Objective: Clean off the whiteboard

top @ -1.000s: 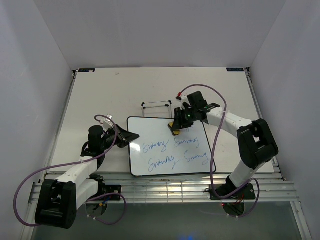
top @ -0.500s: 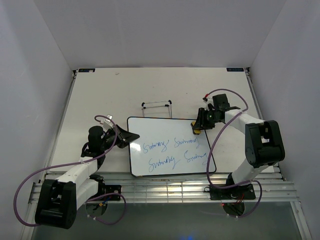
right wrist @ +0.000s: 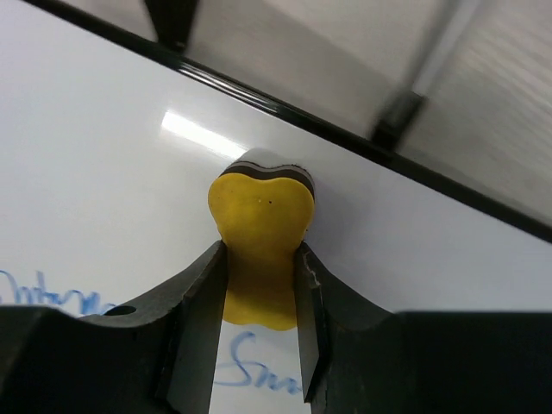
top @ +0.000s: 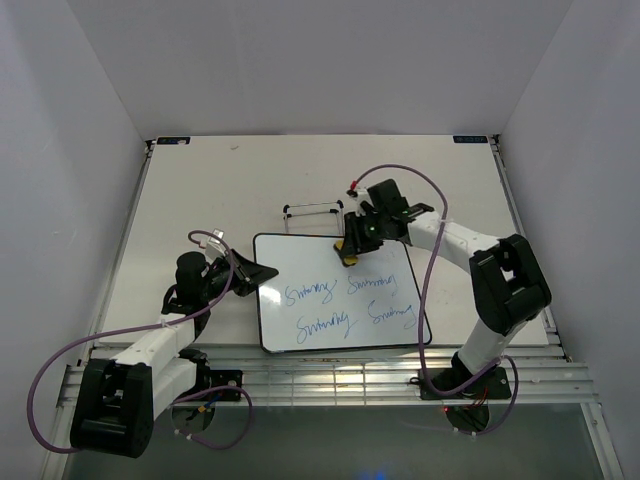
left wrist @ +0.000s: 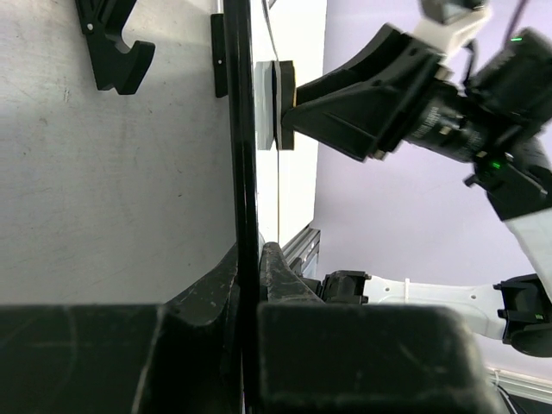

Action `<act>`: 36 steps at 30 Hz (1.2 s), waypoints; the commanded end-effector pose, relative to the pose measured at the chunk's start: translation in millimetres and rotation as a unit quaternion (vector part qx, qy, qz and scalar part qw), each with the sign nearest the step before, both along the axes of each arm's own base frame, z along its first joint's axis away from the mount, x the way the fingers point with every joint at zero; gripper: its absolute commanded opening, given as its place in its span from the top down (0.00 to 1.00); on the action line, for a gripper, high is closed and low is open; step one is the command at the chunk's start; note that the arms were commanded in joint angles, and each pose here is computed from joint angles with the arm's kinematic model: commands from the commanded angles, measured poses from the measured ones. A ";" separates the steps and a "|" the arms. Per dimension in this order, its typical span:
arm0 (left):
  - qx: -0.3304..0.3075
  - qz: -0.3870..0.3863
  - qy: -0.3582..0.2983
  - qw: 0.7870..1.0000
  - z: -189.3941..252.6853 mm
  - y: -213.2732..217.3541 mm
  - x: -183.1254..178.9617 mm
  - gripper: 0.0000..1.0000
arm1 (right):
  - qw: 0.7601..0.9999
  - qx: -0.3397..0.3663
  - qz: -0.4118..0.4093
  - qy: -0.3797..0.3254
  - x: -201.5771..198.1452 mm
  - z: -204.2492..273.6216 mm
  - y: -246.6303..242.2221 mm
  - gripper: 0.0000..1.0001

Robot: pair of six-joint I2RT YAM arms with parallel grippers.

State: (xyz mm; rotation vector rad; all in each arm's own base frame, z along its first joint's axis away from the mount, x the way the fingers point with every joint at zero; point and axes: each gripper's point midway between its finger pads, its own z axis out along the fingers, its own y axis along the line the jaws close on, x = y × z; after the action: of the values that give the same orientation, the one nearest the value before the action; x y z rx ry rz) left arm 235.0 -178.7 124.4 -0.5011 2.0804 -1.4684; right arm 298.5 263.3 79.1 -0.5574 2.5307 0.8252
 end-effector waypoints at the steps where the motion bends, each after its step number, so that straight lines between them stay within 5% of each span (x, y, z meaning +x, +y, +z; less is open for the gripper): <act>1: 0.021 -0.008 -0.084 0.996 21.3 -1.4 9.0 1.00 | 0.997 0.016 0.056 0.042 -33.3 -0.6 53.5 0.70; 7: 0.021 -0.006 -0.083 0.996 19.8 -0.6 7.3 1.00 | 0.997 -0.015 0.034 0.065 -26.5 -23.6 33.7 0.70; 14: 0.020 0.002 -0.073 0.997 15.9 0.7 7.5 1.00 | 0.988 -0.064 -0.089 0.108 -20.8 -64.9 -77.7 0.70; 25: 0.023 0.006 -0.046 0.999 7.7 1.6 8.3 1.00 | 0.960 -0.107 -0.207 0.158 -25.0 -102.7 -169.1 0.70; 30: 0.027 0.004 -0.048 0.998 7.6 2.0 6.4 1.00 | 0.958 -0.111 -0.225 0.136 -15.4 -90.2 -178.7 0.70; 36: 0.030 0.003 -0.054 0.998 9.3 2.2 7.3 1.00 | 0.976 -0.032 -0.200 0.085 0.0 -42.0 -149.6 0.75</act>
State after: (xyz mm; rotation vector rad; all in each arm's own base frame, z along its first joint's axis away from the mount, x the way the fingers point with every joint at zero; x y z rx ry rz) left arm 232.5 -179.4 121.7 -0.5111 2.0917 -1.4678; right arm 322.0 116.5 34.4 0.0310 2.6358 0.6975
